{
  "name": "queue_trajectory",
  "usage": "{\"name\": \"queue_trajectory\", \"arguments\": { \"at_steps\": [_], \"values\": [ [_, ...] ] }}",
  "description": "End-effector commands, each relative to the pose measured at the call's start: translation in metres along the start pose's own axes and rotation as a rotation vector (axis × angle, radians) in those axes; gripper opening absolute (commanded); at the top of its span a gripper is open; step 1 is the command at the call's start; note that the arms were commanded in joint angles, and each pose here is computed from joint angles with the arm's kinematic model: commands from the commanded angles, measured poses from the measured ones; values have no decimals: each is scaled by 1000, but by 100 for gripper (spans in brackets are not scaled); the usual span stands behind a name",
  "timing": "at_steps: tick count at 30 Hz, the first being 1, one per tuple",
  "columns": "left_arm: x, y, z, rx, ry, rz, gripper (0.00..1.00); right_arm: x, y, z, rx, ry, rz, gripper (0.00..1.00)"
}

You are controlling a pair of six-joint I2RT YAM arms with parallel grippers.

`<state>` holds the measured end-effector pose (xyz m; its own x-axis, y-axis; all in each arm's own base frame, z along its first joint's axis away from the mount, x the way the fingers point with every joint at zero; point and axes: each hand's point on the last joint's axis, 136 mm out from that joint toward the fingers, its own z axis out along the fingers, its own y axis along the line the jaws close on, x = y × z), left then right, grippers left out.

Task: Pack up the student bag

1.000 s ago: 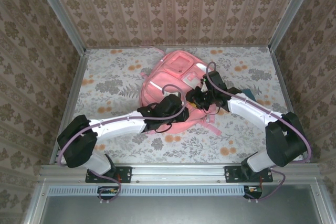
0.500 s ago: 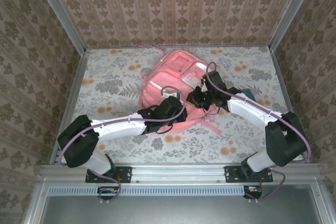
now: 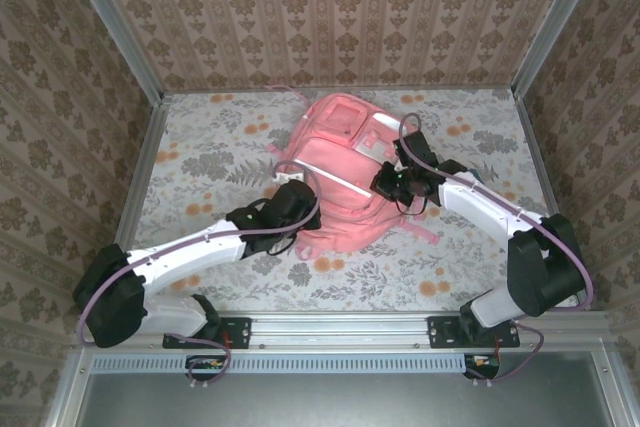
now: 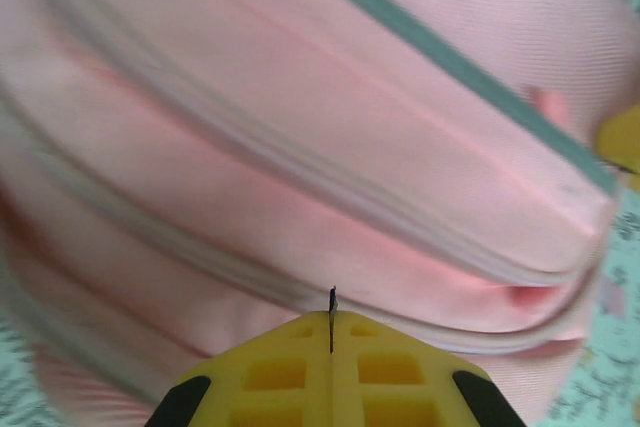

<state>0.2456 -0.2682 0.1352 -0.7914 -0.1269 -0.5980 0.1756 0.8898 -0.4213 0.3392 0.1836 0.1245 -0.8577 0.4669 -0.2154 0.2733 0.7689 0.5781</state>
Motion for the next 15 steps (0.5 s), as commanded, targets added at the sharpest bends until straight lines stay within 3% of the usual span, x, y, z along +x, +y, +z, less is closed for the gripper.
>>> {"name": "queue_trajectory", "arguments": {
  "at_steps": [1,5,9,15],
  "values": [
    [-4,-6,-2,51,19,104,0,-19,9,-15,-8,-61,-54,14],
    [-7,-26,0,124,40,173,0,-7,19,-30,-48,-34,-52,52],
    [-1,-47,1,231,66,168,2,9,12,-40,-40,-10,-82,60],
    [3,-74,-5,328,58,230,24,24,17,-33,-82,87,-76,63]
  ]
}}
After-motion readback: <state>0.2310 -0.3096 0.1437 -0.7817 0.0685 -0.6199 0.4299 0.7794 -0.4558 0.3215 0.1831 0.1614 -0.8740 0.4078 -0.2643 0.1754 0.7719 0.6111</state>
